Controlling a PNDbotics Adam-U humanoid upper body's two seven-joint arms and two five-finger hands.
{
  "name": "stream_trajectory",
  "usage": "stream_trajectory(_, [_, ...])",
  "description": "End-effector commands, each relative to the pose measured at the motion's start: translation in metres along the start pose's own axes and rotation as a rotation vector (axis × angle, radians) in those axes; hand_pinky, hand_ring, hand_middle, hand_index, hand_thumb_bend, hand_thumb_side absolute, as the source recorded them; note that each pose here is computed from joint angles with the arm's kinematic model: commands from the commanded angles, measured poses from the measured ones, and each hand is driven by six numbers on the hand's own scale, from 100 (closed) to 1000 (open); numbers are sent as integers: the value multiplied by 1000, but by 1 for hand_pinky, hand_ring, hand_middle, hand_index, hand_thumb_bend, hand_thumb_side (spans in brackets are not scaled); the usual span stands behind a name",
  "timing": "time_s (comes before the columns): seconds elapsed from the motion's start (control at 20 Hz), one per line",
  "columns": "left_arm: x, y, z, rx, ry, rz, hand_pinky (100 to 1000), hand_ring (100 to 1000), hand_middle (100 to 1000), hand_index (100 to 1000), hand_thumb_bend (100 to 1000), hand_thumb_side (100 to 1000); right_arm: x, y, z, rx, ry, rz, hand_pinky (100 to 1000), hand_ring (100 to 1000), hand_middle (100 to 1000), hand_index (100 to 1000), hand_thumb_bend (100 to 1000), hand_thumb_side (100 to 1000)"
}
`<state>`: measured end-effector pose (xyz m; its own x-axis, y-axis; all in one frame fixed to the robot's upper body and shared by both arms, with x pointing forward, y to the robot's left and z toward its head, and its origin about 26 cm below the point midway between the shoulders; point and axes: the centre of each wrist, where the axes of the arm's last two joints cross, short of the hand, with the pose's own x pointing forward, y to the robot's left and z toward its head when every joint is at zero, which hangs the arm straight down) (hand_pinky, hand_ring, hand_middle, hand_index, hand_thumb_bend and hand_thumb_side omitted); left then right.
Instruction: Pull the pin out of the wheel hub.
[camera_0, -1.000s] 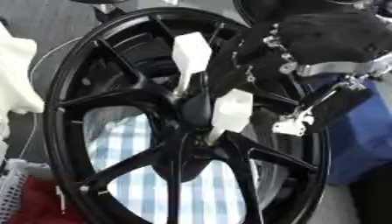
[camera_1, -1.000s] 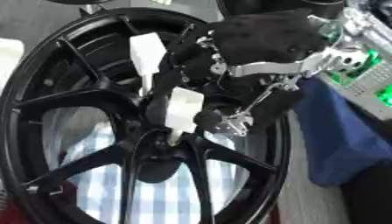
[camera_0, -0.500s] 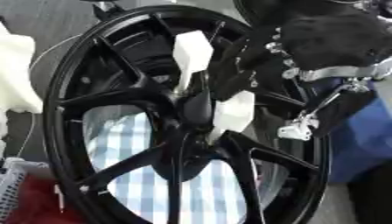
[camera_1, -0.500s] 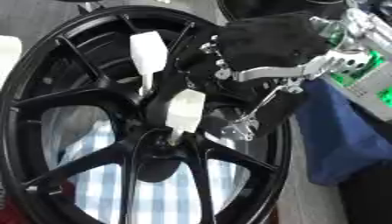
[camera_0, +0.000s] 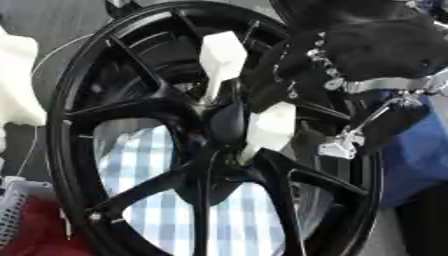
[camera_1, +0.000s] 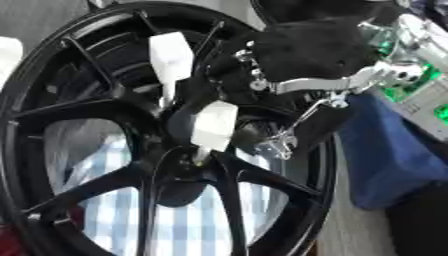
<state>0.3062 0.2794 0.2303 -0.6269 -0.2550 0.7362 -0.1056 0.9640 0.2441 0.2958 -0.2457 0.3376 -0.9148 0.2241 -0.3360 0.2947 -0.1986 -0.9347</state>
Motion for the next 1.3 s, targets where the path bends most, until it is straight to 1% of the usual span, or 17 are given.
stream_trajectory(0.05, [9, 4, -3, -1, -31, -23, 536, 638, 600, 724, 100, 781, 1, -9, 8, 14, 23, 59, 901, 882, 806, 880, 100, 441])
stream_trajectory(0.25, [8, 4, -2, 2, -28, -24, 536, 639, 601, 724, 100, 783, 1, -6, 9, 35, 32, 83, 902, 885, 817, 886, 100, 481])
stream_trajectory(0.6, [8, 3, -2, 2, -26, -18, 535, 639, 601, 724, 100, 785, 1, -4, 9, 27, 38, 92, 899, 880, 806, 875, 100, 465])
stream_trajectory(0.7, [8, 3, -2, 2, -24, -15, 536, 639, 601, 725, 100, 786, 1, -3, 8, 17, 35, 85, 894, 869, 774, 842, 100, 421])
stream_trajectory(0.9, [8, 4, -2, 2, -23, -13, 536, 640, 602, 725, 100, 786, 2, -1, 6, -12, 23, 43, 888, 856, 715, 797, 100, 363])
stream_trajectory(0.95, [8, 4, -2, 3, -24, -14, 536, 640, 602, 725, 100, 786, 2, -1, 6, -16, 21, 31, 884, 844, 671, 760, 100, 344])
stream_trajectory(1.0, [8, 4, -2, 5, -25, -14, 536, 640, 602, 725, 100, 786, 2, -1, 6, -21, 18, 20, 884, 843, 667, 756, 100, 342])
stream_trajectory(1.15, [8, 4, -2, 8, -25, -14, 536, 641, 603, 725, 100, 785, 2, 1, 5, -35, 11, -19, 875, 819, 578, 670, 100, 297])
stream_trajectory(1.3, [8, 4, -2, 11, -25, -14, 536, 641, 603, 725, 100, 785, 2, 2, 5, -52, 4, -60, 869, 802, 521, 610, 100, 267])
